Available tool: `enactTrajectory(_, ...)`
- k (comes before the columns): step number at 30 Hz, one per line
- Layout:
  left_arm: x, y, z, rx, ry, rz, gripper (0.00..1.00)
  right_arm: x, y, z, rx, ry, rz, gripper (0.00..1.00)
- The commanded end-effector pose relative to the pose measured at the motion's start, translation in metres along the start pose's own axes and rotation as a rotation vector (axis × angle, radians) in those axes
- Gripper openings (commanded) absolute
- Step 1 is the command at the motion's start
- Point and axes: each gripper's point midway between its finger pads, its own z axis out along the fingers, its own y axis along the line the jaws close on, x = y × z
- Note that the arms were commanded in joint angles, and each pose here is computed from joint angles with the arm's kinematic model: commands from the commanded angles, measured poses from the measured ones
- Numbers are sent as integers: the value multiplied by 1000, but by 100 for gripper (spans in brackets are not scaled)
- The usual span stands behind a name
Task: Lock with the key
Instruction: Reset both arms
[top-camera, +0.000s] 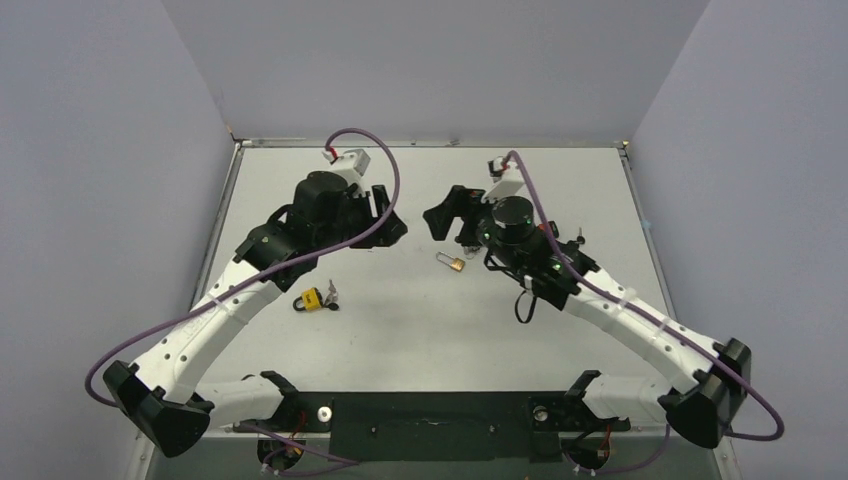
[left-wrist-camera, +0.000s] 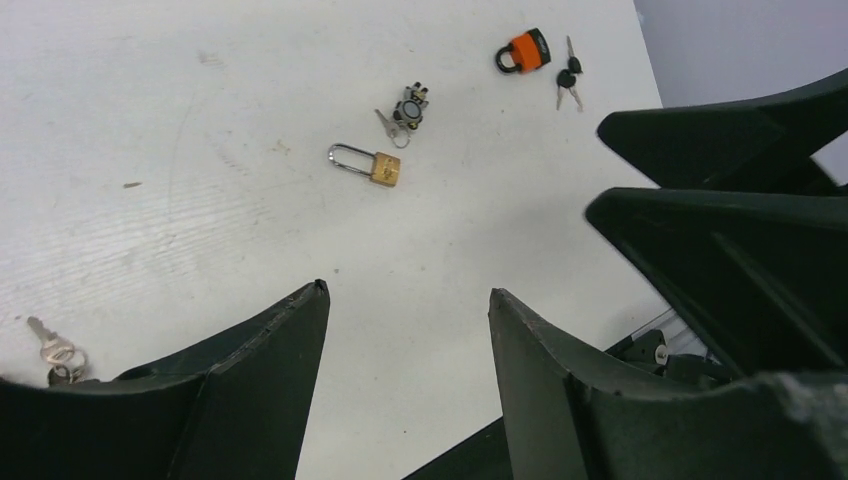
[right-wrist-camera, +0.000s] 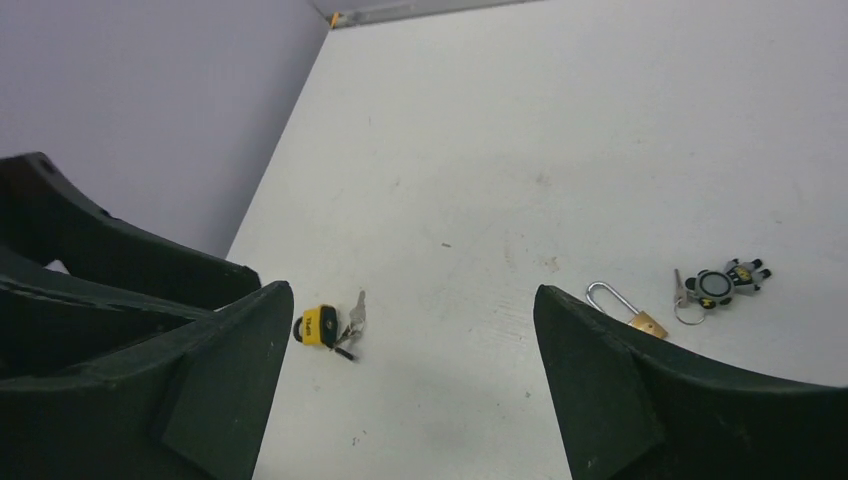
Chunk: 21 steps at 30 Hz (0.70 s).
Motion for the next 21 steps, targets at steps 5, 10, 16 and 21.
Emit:
enactTrajectory(5, -13, -43, 2, -7, -46, 215, 58, -47, -38, -73, 136, -192, 22, 87)
enactTrajectory(10, -13, -42, 4, -40, -35, 249, 58, -55, -38, -87, 128, -234, 61, 87)
enactTrajectory(16, -10, -36, 0, -44, -45, 257, 58, -49, -39, -82, 127, -220, 58, 86)
enactTrajectory(21, -9, -35, -4, -37, -55, 256, 58, -45, -41, -82, 126, -215, 59, 86)
